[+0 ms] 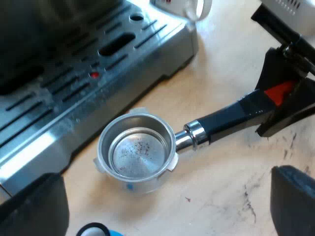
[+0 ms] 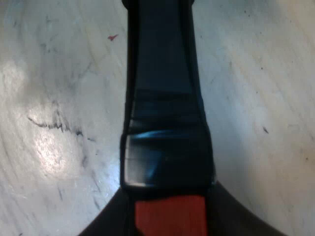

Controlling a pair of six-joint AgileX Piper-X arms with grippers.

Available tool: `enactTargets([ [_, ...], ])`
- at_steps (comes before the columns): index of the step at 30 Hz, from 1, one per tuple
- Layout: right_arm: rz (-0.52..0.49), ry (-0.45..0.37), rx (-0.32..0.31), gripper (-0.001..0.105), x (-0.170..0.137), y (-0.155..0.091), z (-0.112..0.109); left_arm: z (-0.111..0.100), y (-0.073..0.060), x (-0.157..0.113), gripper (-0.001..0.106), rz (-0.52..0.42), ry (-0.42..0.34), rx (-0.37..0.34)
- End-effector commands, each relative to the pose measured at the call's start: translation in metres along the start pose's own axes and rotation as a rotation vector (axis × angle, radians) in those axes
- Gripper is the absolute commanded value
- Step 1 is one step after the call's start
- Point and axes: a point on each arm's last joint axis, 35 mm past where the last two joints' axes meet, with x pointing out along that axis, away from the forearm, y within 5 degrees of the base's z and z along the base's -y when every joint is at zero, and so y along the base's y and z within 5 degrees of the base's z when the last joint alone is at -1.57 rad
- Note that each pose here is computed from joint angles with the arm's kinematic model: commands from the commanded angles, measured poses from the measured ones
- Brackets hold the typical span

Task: Grind coffee beans and then tamp

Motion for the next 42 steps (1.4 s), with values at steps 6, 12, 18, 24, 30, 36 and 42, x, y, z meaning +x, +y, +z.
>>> enactTargets([
  [6,0.012,0.007,-0.01,0.0,0.015,-0.002,0.001,0.005,0.01,0.028,0.084,0.013,0.091,-0.041],
  [12,0.022,0.04,-0.002,0.0,0.024,-0.002,-0.004,0.006,0.012,0.034,0.084,0.013,0.109,-0.048],
  [18,-0.006,0.051,0.049,0.0,0.026,-0.012,-0.014,0.006,0.011,0.034,0.084,-0.036,0.112,-0.051],
  [24,-0.011,0.067,0.049,0.0,0.028,-0.013,-0.017,0.006,0.011,0.034,0.084,-0.036,0.112,-0.051],
  [30,0.003,0.107,0.052,0.0,0.037,-0.011,-0.022,0.006,0.01,0.034,0.084,-0.04,0.112,-0.051],
  [36,0.026,0.151,0.056,0.0,0.04,-0.009,-0.028,0.006,0.01,0.034,0.084,-0.04,0.112,-0.051],
  [42,0.055,0.203,0.06,0.0,0.039,-0.005,-0.033,0.006,0.01,0.034,0.084,-0.04,0.112,-0.051],
])
